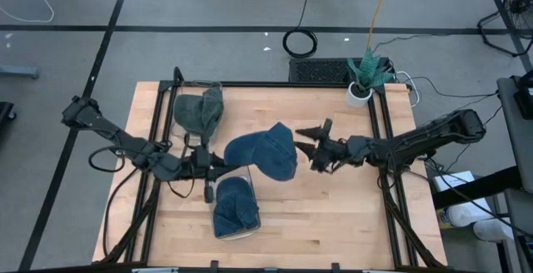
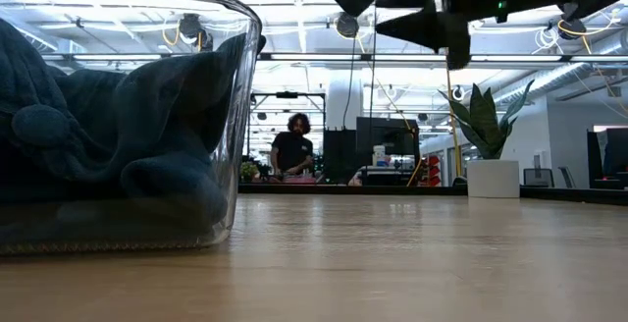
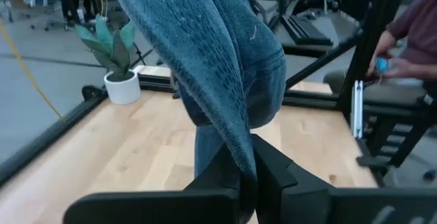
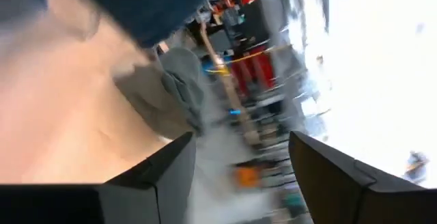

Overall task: Pick & Place hat
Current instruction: Put the blue cap into the bottom transparent bin

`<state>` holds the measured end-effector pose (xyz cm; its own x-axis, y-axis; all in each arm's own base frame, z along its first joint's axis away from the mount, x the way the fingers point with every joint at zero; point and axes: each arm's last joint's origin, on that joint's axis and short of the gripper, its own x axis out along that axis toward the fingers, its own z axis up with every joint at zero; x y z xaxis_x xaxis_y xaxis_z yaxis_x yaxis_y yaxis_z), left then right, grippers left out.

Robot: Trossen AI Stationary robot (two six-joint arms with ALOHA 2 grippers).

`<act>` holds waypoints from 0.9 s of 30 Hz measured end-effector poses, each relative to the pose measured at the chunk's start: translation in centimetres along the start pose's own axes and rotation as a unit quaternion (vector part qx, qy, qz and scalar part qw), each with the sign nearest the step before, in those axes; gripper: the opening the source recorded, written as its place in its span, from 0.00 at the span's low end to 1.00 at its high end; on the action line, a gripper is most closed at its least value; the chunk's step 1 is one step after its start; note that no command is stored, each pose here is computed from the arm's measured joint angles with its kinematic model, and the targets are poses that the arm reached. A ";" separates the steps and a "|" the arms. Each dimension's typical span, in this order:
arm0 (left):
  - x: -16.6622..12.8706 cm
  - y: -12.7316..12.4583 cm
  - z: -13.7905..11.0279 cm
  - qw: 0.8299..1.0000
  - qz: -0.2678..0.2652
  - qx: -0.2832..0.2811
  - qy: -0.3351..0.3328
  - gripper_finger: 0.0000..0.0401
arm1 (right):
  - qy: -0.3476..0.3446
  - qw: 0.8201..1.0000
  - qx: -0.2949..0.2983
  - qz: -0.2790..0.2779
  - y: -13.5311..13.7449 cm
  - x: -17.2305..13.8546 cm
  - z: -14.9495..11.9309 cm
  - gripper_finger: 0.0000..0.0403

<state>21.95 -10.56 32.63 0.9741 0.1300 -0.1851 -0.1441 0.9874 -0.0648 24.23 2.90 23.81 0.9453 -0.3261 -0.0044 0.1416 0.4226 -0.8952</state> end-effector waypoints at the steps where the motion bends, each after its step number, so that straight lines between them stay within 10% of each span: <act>1: 0.1 0.1 0.0 1.000 0.002 -0.016 0.000 0.02 | -0.001 0.999 -0.047 -0.008 0.3 0.1 0.3 0.55; 5: 0.4 0.7 0.3 0.990 0.013 -0.140 0.002 0.02 | -0.002 0.975 -0.209 -0.078 0.8 0.2 2.0 0.55; 12: 1.3 1.8 0.7 0.955 -0.071 -0.285 0.039 0.03 | -0.010 0.960 -0.234 -0.151 0.0 0.4 3.2 0.55; 27: 1.6 2.7 1.1 0.943 -0.117 -0.304 0.060 0.02 | -0.133 0.939 -0.284 -0.143 1.2 -0.2 4.7 0.55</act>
<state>23.25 -7.55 33.20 0.9702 -0.1316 -0.2035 -0.0373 0.7487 -0.6619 25.57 7.45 24.86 0.9431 -0.1032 0.3159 0.2926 -0.1933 -0.9365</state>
